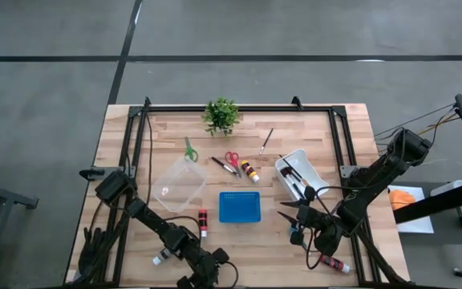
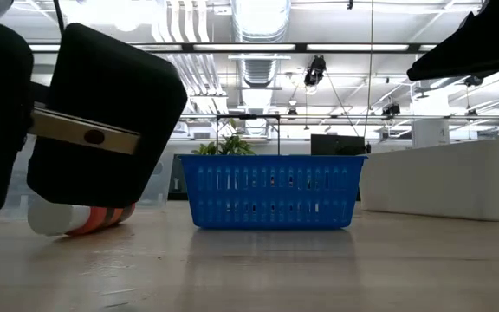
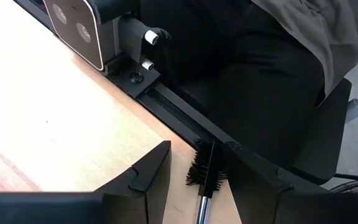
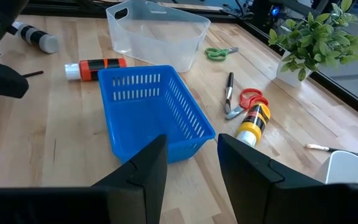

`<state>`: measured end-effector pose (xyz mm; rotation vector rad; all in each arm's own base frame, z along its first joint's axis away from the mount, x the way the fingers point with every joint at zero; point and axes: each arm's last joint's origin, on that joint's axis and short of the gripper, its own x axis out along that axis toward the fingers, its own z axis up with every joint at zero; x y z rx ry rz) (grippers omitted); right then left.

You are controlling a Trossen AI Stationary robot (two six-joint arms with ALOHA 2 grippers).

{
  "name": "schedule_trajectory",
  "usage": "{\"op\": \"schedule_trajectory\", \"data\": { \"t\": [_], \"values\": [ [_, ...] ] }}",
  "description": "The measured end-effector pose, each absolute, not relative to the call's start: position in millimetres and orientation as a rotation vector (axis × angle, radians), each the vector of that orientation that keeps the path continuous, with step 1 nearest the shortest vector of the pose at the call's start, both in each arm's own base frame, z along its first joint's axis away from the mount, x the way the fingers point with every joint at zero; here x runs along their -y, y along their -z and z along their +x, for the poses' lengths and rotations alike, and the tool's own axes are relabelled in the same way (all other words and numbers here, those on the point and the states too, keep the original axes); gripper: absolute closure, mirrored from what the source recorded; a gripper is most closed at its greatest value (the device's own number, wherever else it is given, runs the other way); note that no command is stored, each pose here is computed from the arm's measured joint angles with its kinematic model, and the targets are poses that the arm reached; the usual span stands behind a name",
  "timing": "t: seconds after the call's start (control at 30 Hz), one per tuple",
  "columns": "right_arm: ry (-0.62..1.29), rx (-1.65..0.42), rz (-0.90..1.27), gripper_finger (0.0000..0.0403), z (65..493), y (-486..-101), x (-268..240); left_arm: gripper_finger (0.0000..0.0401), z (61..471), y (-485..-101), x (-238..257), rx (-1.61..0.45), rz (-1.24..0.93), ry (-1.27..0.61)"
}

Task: Pick & Place Paint Supplies
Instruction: Put the eyelash brush in the white bin

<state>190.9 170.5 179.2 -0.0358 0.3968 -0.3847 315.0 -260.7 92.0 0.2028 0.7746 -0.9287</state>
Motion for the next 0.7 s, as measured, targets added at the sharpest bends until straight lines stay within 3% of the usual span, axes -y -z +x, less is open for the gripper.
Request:
{"op": "schedule_trajectory", "data": {
  "t": [0.27,0.57,0.7],
  "values": [
    [0.387,-0.397,-0.032,0.0261,190.4,-178.3,-170.1,0.0252,313.2,-89.8,259.3,-0.801,0.205,0.927],
    [0.387,-0.398,-0.034,0.0261,190.1,-177.7,-169.7,0.0384,312.6,-86.5,254.8,-0.82,0.195,0.919],
    [0.387,-0.398,-0.034,0.0261,190.1,-177.7,-169.7,0.0393,312.5,-86.7,254.8,-0.819,0.195,0.927]
  ]
}}
